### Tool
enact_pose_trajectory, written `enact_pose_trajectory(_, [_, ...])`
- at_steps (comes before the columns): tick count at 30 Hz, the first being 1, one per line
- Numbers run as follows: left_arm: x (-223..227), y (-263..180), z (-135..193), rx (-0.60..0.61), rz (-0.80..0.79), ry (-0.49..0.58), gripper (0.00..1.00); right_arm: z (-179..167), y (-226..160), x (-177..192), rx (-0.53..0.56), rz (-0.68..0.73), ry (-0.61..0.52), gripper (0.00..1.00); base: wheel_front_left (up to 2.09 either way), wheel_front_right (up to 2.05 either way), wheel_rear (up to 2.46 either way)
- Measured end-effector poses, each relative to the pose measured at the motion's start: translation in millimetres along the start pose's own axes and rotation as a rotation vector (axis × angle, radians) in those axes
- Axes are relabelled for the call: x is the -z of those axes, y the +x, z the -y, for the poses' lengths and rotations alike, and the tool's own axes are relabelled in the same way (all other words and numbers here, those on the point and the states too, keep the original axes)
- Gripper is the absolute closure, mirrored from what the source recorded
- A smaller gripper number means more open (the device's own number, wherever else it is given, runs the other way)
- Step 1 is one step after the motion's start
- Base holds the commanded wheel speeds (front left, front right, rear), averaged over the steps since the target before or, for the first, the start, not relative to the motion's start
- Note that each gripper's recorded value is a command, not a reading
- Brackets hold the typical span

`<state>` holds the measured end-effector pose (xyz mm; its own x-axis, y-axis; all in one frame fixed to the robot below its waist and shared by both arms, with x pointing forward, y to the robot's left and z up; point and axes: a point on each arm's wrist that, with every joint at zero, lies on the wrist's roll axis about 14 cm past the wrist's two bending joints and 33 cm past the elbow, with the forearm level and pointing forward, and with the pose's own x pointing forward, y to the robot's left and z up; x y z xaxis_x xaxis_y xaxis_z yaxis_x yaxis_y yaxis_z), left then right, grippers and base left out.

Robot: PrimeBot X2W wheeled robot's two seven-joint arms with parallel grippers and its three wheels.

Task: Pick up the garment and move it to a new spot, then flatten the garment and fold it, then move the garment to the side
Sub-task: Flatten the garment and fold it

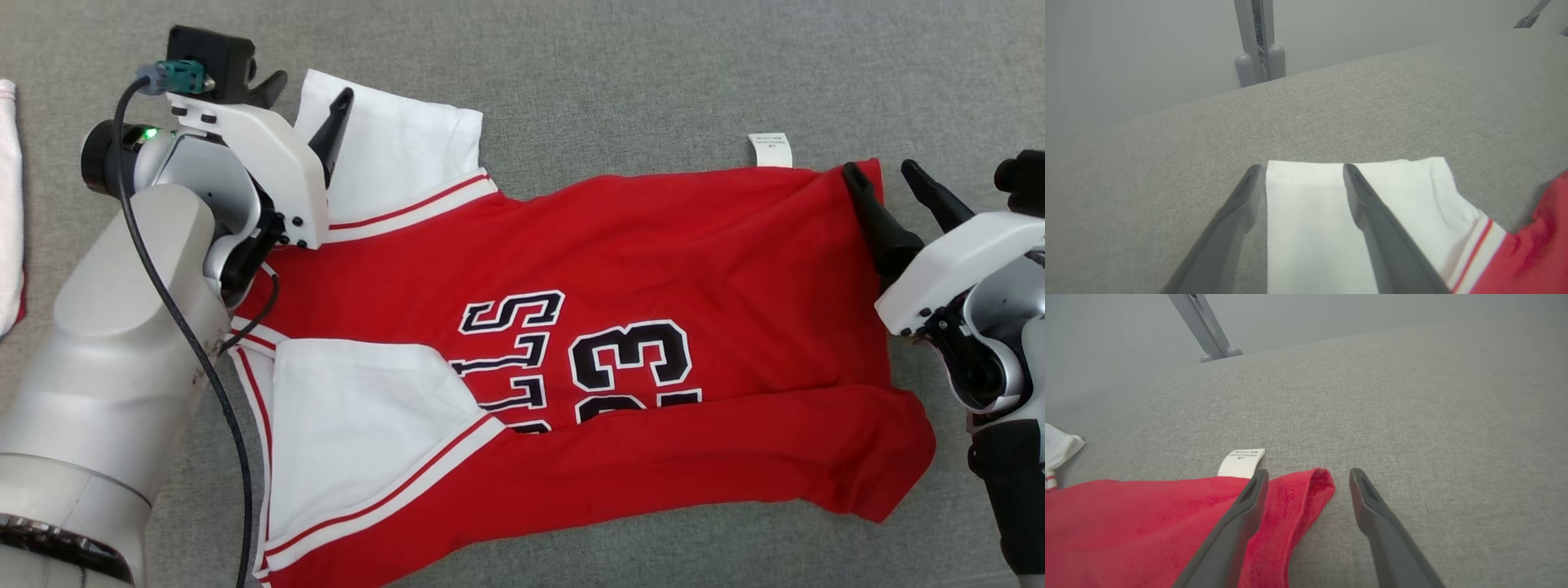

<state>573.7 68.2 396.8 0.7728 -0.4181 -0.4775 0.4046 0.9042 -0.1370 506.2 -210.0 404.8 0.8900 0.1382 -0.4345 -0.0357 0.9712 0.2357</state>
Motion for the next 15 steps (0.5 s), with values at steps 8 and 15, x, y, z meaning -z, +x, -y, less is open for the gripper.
enact_pose_trajectory(8, [37.5, 28.8, -10.2, -0.007, -0.154, -0.045, 0.00, 1.7, 12.3, 24.1, -0.025, -0.087, -0.004, 0.00, 0.00, 0.00, 0.00])
enact_pose_trajectory(15, [37.8, 33.8, -15.7, -0.018, -0.167, -0.056, 1.00, -3.2, 19.2, 26.3, -0.055, -0.098, 0.003, 1.00, 0.00, 0.00, 0.00])
